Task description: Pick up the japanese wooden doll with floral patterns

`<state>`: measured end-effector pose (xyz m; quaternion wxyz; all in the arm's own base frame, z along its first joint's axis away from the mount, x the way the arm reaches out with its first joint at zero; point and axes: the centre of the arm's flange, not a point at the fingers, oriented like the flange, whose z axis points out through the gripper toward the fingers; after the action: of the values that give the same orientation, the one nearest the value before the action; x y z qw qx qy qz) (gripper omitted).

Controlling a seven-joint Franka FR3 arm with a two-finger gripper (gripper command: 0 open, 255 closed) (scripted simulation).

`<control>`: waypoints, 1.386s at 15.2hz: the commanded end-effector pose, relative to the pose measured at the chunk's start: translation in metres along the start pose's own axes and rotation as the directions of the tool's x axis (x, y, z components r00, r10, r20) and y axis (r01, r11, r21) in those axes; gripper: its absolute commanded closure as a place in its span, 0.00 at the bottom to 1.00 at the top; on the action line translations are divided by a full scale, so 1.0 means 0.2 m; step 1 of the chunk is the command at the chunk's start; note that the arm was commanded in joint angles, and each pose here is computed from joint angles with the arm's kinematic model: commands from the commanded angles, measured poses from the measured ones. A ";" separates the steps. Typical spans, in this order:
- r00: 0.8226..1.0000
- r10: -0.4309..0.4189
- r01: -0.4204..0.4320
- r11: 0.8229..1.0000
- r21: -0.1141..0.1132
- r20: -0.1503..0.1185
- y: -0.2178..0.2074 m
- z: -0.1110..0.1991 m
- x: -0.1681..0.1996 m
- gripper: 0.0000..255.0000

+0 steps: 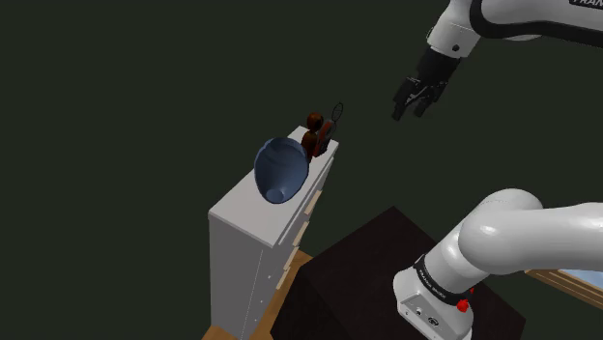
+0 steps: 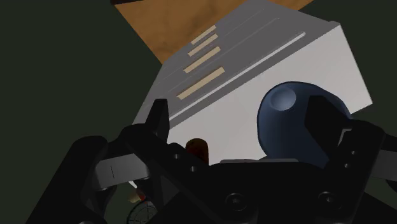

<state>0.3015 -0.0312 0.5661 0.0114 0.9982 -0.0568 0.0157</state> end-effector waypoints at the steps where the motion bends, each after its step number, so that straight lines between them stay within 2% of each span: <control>1: 1.000 0.000 0.000 1.000 0.000 0.000 0.00 0.00 0.00 0.00; 21: 0.990 0.110 -0.099 0.988 0.120 -0.088 0.21 0.73 1.02 0.00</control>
<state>0.4942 -0.0967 0.4348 -0.0420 0.9916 -0.1049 0.0635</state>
